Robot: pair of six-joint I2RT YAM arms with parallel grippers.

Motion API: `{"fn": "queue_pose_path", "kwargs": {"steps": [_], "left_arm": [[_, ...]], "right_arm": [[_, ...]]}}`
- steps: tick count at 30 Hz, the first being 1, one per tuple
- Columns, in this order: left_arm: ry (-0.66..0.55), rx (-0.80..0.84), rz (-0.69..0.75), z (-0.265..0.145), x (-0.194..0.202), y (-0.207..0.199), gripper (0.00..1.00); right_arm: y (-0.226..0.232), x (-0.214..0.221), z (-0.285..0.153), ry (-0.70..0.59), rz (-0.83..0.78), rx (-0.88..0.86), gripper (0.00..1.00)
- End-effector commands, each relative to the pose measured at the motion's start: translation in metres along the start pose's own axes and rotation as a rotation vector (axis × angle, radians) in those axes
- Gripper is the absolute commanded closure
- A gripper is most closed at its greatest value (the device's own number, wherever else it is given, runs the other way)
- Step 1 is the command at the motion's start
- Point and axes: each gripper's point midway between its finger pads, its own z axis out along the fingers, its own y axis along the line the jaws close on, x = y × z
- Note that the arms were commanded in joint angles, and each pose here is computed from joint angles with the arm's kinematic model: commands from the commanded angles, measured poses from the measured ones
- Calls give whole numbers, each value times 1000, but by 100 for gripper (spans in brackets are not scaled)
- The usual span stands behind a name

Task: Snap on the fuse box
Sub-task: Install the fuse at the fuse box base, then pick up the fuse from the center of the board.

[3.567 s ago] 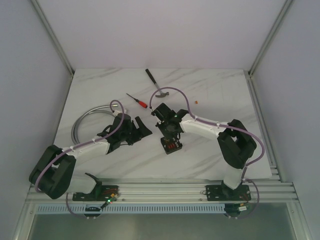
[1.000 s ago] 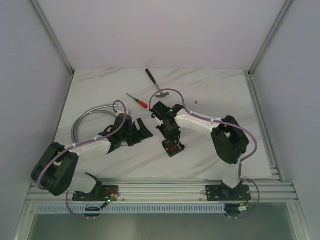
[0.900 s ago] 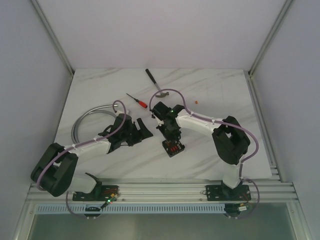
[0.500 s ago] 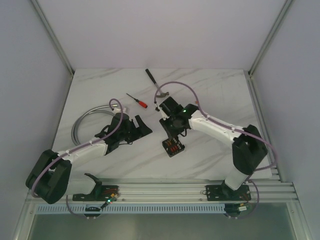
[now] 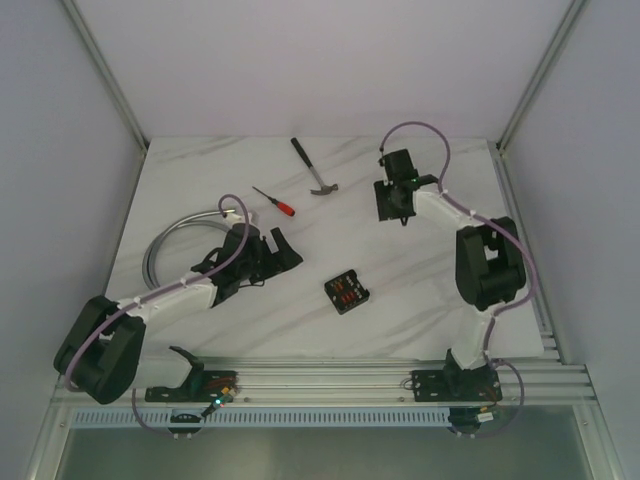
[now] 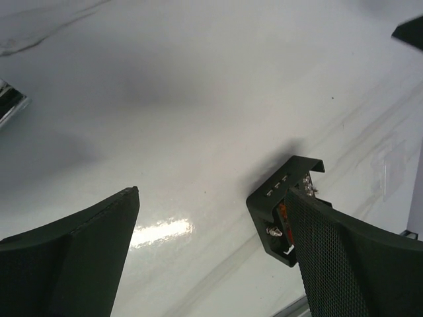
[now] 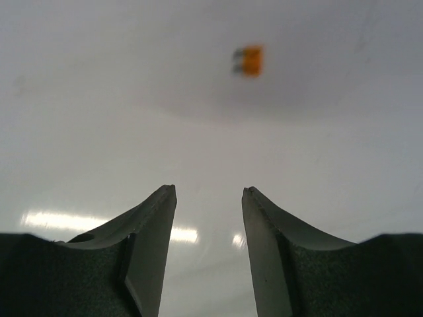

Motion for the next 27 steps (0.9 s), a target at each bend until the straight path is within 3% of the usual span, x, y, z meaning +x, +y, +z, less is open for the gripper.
{"fn": "queue_pose_path", "kwargs": {"steps": [1,8,11,20,27], "left_arm": [[-20,-28,35,8,-12,0,0],[10,-36,32,17,-11,2,0],[14,-39,27,18,-10,4,0],[20,-30,25,18,-11,2,0],[27,-23,22,17,-9,1,0]], "right_arm": [[-34,-61,28,-159,48,70,49],[-61,-93,72,-194,89,108,64],[-65,-90,90,-159,88,115,65],[-59,-58,106,-47,84,85,67],[-41,-8,91,55,54,53,71]]}}
